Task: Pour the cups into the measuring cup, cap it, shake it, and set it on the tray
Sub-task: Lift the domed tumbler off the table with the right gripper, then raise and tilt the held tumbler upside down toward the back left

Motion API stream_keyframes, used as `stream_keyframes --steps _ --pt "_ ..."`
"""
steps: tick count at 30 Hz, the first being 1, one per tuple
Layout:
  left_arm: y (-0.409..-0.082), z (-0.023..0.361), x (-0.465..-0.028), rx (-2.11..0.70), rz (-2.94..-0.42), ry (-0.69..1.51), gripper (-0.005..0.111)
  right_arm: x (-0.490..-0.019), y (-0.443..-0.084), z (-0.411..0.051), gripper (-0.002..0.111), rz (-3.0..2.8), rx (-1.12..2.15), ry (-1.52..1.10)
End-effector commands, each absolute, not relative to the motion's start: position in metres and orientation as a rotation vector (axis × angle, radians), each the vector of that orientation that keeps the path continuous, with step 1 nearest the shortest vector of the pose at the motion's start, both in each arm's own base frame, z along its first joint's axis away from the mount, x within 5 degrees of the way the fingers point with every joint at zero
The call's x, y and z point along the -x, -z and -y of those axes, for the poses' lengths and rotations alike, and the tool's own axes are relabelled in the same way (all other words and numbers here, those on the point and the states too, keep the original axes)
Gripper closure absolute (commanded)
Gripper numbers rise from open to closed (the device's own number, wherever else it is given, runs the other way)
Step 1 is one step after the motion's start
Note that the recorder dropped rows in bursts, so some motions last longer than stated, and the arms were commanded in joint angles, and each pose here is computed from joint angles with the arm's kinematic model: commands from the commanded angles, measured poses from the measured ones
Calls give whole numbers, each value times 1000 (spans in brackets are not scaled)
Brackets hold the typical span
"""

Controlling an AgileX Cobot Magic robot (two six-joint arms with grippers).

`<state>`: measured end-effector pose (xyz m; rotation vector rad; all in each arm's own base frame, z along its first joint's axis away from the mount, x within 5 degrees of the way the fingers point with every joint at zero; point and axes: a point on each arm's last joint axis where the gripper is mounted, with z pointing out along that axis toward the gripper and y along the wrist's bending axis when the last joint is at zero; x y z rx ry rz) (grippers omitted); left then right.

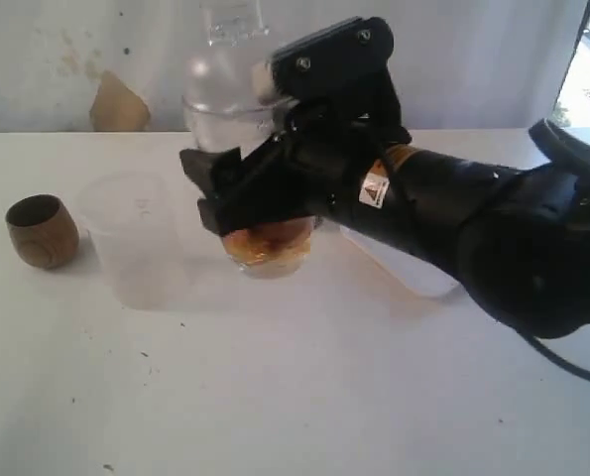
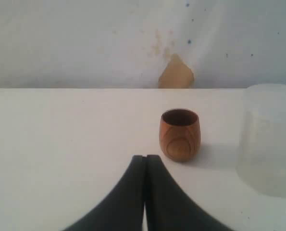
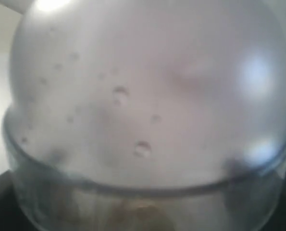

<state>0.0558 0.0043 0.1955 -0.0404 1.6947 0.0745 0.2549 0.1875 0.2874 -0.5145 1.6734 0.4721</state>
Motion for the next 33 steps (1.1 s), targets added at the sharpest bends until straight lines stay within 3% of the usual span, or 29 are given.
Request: stream_keyframes --steps 1,2,3,5,6,9,13,14,19,22,26,30,33 --pt "-195 -4 -56 40 -1687 -75 107 -248 -312 -190 108 -1519 582 -558" --pt "-195 -4 -56 40 -1687 -75 107 -240 -312 -199 108 -1490 717 -541" --pt "-195 -4 -56 40 -1687 -75 107 -246 -313 -197 108 -1545 656 -526" --pt "-195 -4 -56 39 -1684 -75 107 -274 -309 -166 108 -1663 177 -576" --pt "-195 -4 -56 39 -1684 -75 107 -274 -309 -165 108 -1667 127 -617" --pt "-195 -4 -56 39 -1686 -75 107 -234 -308 -209 108 -1582 709 -580" --pt "-195 -4 -56 39 -1685 -75 107 -265 -266 -184 108 -1705 310 -599" --pt "-195 -4 -56 39 -1685 -75 107 -265 -270 -185 108 -1633 297 -633" --pt "-195 -4 -56 39 -1687 -75 107 -263 -329 -180 108 -1504 320 -580" --pt "-195 -4 -56 39 -1687 -75 107 -269 -320 -173 108 -1593 281 -511" --pt "-195 -4 -56 39 -1687 -75 107 -247 -313 -209 108 -1555 669 -457" --pt "-195 -4 -56 39 -1687 -75 107 -278 -309 -184 108 -1592 279 -478" --pt "-195 -4 -56 39 -1687 -75 107 -279 -296 -196 108 -1655 514 -421"
